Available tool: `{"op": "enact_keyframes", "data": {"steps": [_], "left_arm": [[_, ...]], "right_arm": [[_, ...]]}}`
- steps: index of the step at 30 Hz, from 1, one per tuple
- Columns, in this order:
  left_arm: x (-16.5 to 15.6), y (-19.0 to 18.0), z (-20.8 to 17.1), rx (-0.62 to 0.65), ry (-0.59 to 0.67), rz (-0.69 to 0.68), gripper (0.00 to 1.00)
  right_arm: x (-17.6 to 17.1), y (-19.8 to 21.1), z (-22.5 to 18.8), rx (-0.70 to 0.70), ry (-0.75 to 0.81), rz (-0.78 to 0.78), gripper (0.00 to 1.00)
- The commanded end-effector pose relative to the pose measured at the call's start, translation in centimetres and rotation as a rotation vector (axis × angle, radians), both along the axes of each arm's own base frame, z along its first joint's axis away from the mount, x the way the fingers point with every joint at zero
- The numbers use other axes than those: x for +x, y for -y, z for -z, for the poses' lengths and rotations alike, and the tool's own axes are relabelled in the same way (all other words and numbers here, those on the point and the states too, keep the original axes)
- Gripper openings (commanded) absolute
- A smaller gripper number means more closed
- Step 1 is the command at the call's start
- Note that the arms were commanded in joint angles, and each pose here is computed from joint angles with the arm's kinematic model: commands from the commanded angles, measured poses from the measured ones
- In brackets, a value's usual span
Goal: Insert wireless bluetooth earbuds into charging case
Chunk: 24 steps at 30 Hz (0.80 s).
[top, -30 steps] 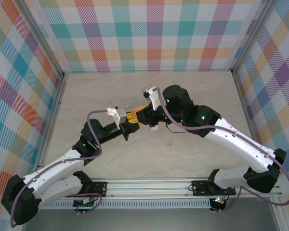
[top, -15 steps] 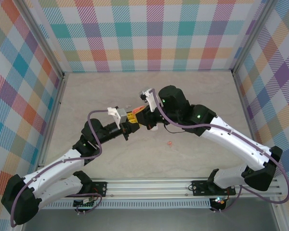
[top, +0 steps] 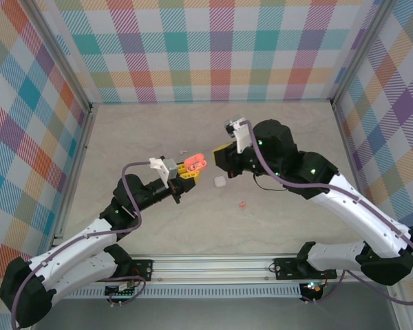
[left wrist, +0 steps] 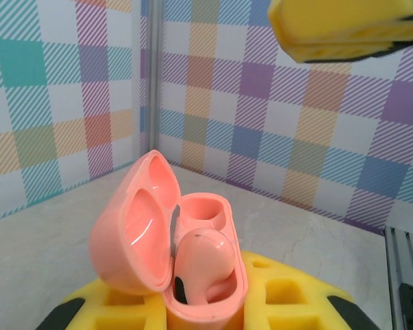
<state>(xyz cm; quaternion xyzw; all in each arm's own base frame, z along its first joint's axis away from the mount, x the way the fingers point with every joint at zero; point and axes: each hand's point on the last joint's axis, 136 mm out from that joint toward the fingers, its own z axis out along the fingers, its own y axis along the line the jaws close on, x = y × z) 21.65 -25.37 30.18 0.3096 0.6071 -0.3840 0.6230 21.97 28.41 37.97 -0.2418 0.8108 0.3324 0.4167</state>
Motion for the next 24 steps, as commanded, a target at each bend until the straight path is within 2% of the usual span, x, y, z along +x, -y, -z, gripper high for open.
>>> {"op": "enact_keyframes", "data": {"steps": [1, 5, 10, 14, 18, 24], "left_arm": [[-0.7, -0.6, 0.5, 0.023, 0.010, -0.015, 0.10], [-1.4, -1.5, 1.1, 0.023, 0.012, -0.026, 0.10], [-1.9, -2.1, 1.6, 0.027, 0.006, -0.036, 0.10], [-2.3, -2.3, 1.9, 0.043, 0.003, -0.028, 0.10], [-2.5, -2.4, 2.0, 0.052, 0.001, -0.026, 0.10], [-2.7, -2.7, 2.4, 0.053, -0.001, -0.031, 0.11]], "right_arm": [[1.1, 4.7, 1.9, -0.058, -0.107, 0.175, 0.14], [1.9, 9.0, 6.3, -0.134, -0.258, 0.288, 0.17], [2.8, 11.7, 14.0, -0.192, -0.447, 0.373, 0.25], [3.6, 11.6, 19.9, -0.144, -0.572, 0.364, 0.31], [4.1, 10.8, 24.9, -0.158, -0.627, 0.320, 0.27], [4.6, 9.9, 29.7, -0.223, -0.713, 0.263, 0.26]]}}
